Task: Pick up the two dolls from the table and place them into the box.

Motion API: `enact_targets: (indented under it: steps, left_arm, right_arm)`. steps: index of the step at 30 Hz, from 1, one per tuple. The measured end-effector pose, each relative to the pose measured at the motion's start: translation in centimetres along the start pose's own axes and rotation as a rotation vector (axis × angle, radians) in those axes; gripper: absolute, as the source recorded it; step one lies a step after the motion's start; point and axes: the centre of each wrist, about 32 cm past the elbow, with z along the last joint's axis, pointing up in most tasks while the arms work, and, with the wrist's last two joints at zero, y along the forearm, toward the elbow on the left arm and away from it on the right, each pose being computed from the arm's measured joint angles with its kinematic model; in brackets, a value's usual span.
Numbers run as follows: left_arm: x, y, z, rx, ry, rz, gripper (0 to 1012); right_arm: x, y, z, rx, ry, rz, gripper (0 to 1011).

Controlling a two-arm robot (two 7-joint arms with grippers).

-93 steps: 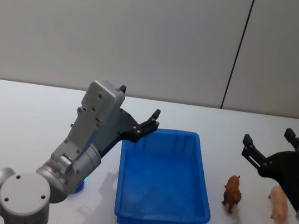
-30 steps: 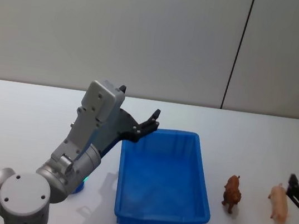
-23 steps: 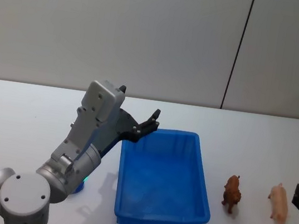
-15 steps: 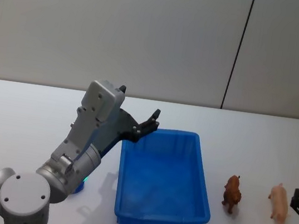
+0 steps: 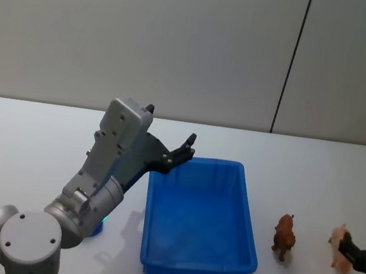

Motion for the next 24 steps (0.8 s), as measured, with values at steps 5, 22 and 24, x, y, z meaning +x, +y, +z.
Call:
enact_targets:
  steps: [5, 22, 24]
  left_arm:
    - [0.0, 0.0, 0.0, 0.0, 0.0, 0.0, 1001]
    - [0.0, 0.0, 0.0, 0.0, 0.0, 0.0, 1001]
    - [0.0, 0.0, 0.0, 0.0, 0.0, 0.0, 1001]
  right_arm:
    - [-0.5, 1.3, 0.0, -0.03, 0.017, 0.006, 1001]
    - [-2.3, 4.7, 0.0, -0.121, 0.086, 0.007, 1001]
    - [-2.6, 5.0, 0.0, -0.133, 0.092, 0.004, 1001]
